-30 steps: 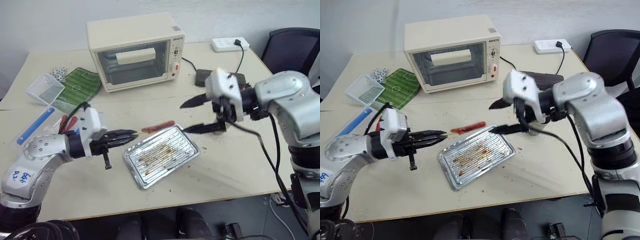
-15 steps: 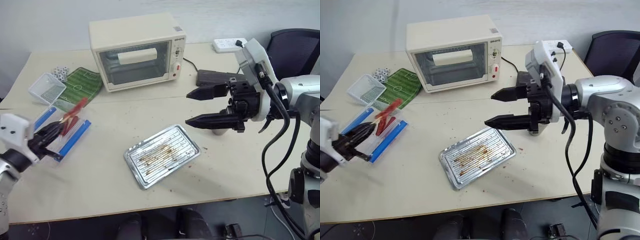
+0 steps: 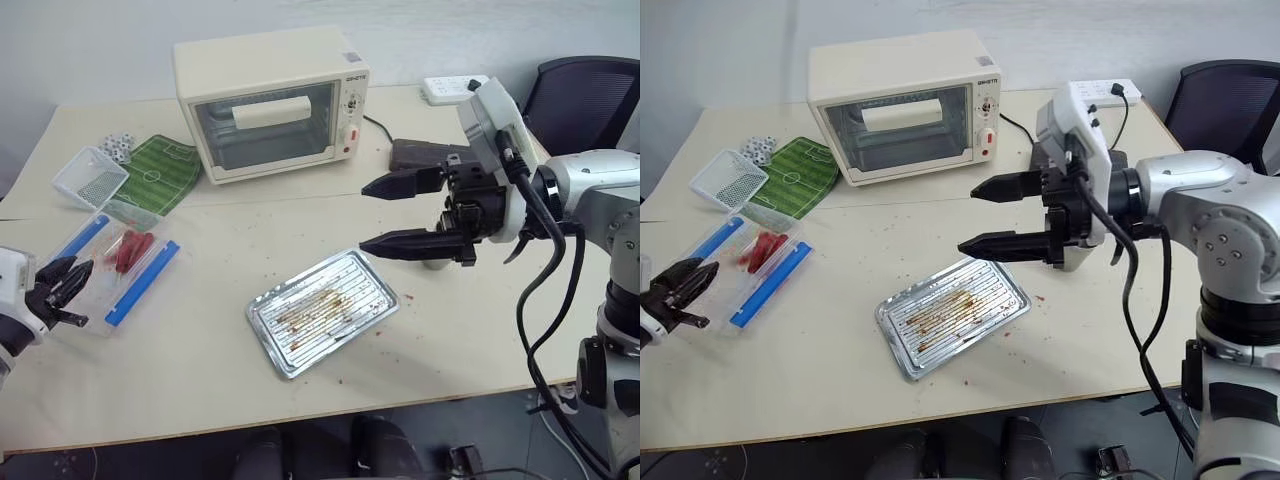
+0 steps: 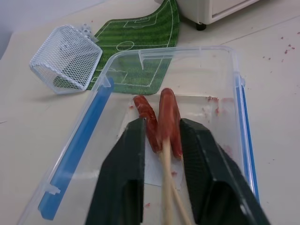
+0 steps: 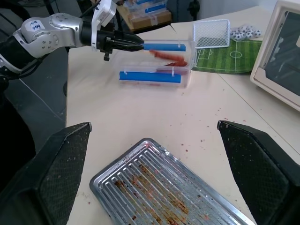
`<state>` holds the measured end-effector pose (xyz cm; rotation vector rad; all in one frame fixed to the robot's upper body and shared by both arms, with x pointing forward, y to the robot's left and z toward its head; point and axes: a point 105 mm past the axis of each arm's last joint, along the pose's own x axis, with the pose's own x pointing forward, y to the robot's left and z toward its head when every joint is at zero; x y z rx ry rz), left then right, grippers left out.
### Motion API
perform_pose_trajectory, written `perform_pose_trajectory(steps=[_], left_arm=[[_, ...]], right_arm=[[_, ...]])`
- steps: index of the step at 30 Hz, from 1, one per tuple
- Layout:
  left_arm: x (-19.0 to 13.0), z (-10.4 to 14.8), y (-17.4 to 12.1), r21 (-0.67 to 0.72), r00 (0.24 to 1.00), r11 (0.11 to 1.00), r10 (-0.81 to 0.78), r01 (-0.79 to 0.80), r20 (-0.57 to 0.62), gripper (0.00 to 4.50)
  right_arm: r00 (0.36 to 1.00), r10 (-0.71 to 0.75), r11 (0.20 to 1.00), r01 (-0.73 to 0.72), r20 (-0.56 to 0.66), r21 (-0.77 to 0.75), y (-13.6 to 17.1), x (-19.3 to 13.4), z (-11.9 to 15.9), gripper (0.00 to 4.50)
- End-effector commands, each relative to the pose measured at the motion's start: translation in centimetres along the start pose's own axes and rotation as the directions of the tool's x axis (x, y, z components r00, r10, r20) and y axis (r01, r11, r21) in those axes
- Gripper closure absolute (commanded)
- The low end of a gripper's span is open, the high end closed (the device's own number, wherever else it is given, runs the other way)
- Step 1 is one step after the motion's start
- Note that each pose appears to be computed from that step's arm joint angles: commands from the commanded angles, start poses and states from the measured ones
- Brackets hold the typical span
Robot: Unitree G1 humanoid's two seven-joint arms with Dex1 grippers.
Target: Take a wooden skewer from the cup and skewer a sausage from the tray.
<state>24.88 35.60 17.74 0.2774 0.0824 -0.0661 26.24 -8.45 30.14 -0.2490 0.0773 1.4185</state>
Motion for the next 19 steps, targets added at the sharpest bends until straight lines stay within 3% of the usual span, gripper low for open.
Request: perform_pose_trajectory(steps=[1,3,11,19], left_arm=[[-1.7,1.2,0.9,0.028,0.998,0.998,0.047,-0.048,0.032,2.15],[-3.1,1.8,0.8,-0.003,0.998,0.999,0.043,-0.043,0.046,1.54],[-10.2,2.1,2.1,-0.115,0.998,0.992,0.06,-0.06,-0.004,1.54],[-13.0,1.3,4.4,-0.117,0.989,0.983,0.138,-0.143,-0.053,1.54]], right_arm=[[1.0,-0.014,0.998,0.014,0.005,-0.057,-0.1,-0.4,0.8,0.0],[1.0,-0.02,0.998,0.02,0.004,-0.063,-0.4,-0.5,0.8,0.0],[0.999,-0.039,0.997,0.038,-0.012,-0.071,-2.1,-1.1,0.2,0.0],[0.999,-0.025,0.998,0.023,-0.03,-0.064,-2.5,-1.0,-0.8,0.0]])
